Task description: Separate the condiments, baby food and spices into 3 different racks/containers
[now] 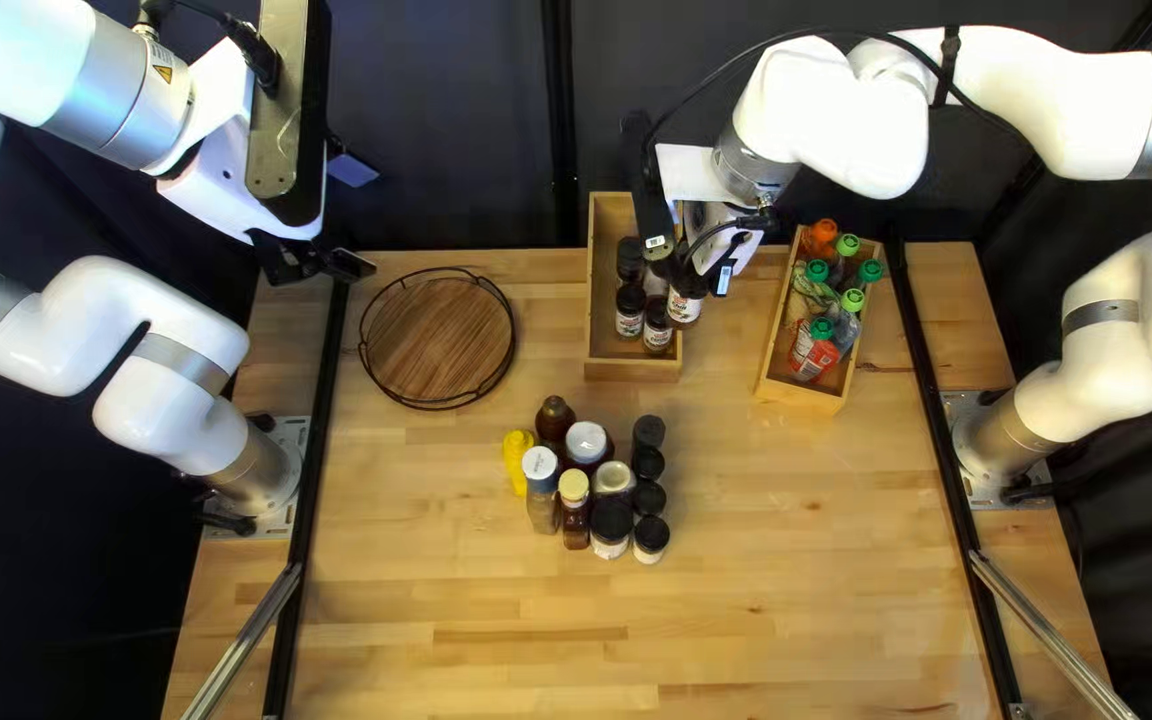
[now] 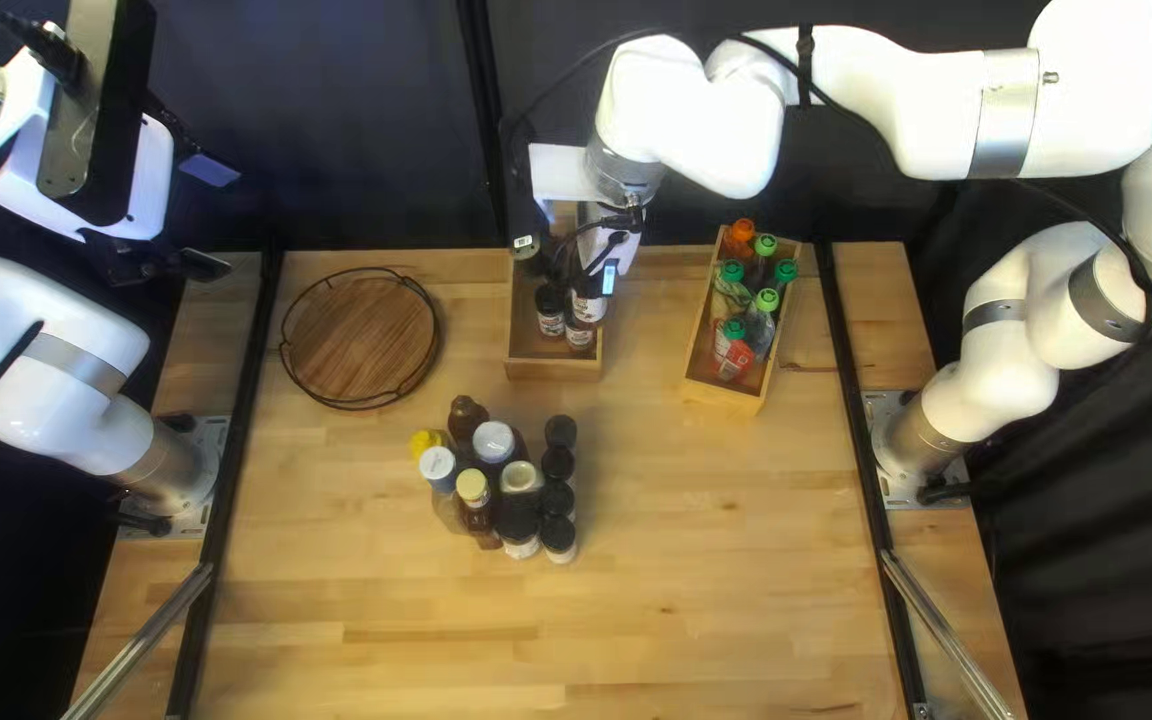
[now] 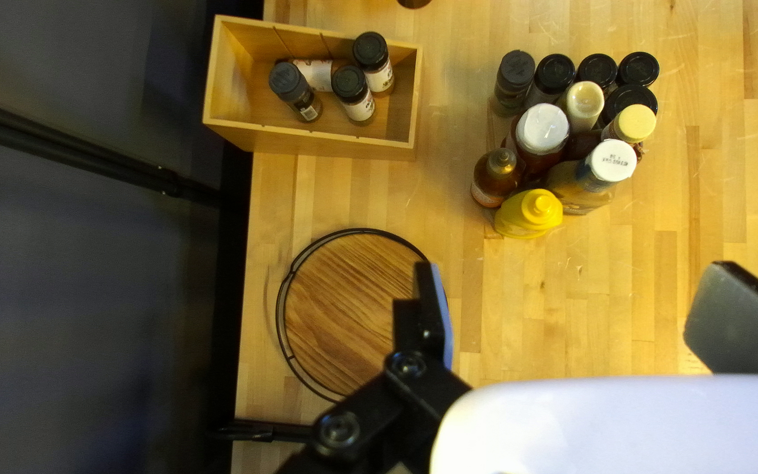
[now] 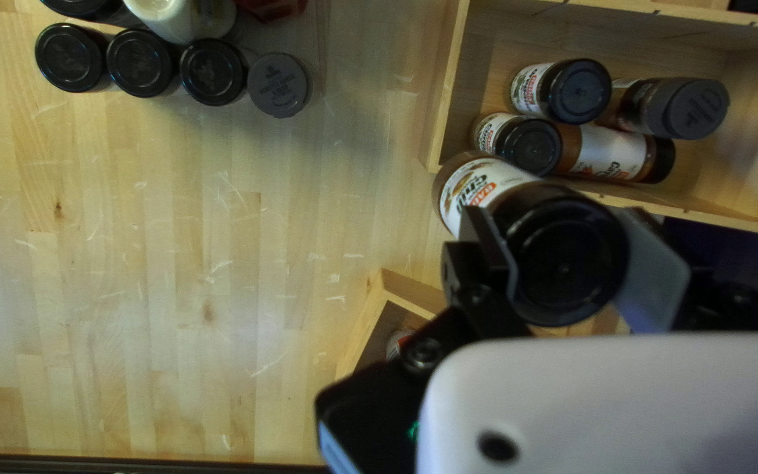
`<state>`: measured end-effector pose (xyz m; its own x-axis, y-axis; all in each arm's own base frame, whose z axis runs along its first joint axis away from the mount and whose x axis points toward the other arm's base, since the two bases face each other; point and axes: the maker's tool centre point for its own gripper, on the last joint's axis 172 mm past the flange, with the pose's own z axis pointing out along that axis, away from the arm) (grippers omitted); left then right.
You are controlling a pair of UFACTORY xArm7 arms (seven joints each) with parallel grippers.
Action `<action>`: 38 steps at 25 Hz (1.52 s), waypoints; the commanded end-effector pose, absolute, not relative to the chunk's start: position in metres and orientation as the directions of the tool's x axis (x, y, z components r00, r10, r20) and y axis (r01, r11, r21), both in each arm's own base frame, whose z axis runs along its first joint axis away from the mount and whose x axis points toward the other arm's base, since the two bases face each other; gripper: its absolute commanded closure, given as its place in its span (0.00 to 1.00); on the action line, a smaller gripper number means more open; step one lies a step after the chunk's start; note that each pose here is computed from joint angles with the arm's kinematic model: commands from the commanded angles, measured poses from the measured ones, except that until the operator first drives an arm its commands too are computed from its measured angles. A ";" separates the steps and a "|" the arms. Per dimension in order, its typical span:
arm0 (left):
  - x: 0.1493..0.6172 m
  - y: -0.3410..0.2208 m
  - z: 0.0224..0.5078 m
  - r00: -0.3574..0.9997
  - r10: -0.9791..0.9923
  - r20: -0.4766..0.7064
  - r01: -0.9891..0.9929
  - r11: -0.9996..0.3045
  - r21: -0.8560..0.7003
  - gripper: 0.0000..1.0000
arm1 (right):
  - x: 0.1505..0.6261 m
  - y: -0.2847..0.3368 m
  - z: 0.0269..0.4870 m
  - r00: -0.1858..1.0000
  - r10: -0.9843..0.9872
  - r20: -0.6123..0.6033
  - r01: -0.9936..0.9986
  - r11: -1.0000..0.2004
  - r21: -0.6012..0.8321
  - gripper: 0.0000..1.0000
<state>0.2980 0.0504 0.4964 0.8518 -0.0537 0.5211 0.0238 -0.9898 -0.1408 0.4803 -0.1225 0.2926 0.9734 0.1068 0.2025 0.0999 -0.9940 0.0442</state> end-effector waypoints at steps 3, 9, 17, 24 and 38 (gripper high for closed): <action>0.298 0.050 0.496 0.852 -0.054 0.521 0.024 -0.990 -0.141 0.00 | 0.480 -0.122 0.293 0.973 0.107 0.202 0.100 -0.994 0.044 1.00; 0.298 0.050 0.496 0.852 -0.054 0.521 0.024 -0.990 -0.141 0.00 | 0.505 -0.176 0.291 0.974 0.108 0.198 0.109 -0.994 0.006 1.00; 0.298 0.050 0.496 0.852 -0.054 0.521 0.024 -0.990 -0.141 0.00 | 0.491 -0.174 0.297 0.982 0.092 0.166 0.090 -0.996 0.020 1.00; 0.298 0.050 0.496 0.852 -0.054 0.521 0.024 -0.990 -0.141 0.00 | 0.495 -0.219 0.300 0.987 -0.005 0.159 -0.015 -0.998 0.063 1.00; 0.298 0.050 0.496 0.852 -0.054 0.521 0.024 -0.990 -0.141 0.00 | 0.510 -0.280 0.289 0.958 -0.196 0.210 -0.223 -0.969 0.111 1.00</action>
<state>0.2980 0.0504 0.4964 0.8518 -0.0537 0.5211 0.0238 -0.9898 -0.1408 0.5103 -0.2801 0.2892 0.9582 -0.1948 0.2098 -0.2212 -0.9689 0.1106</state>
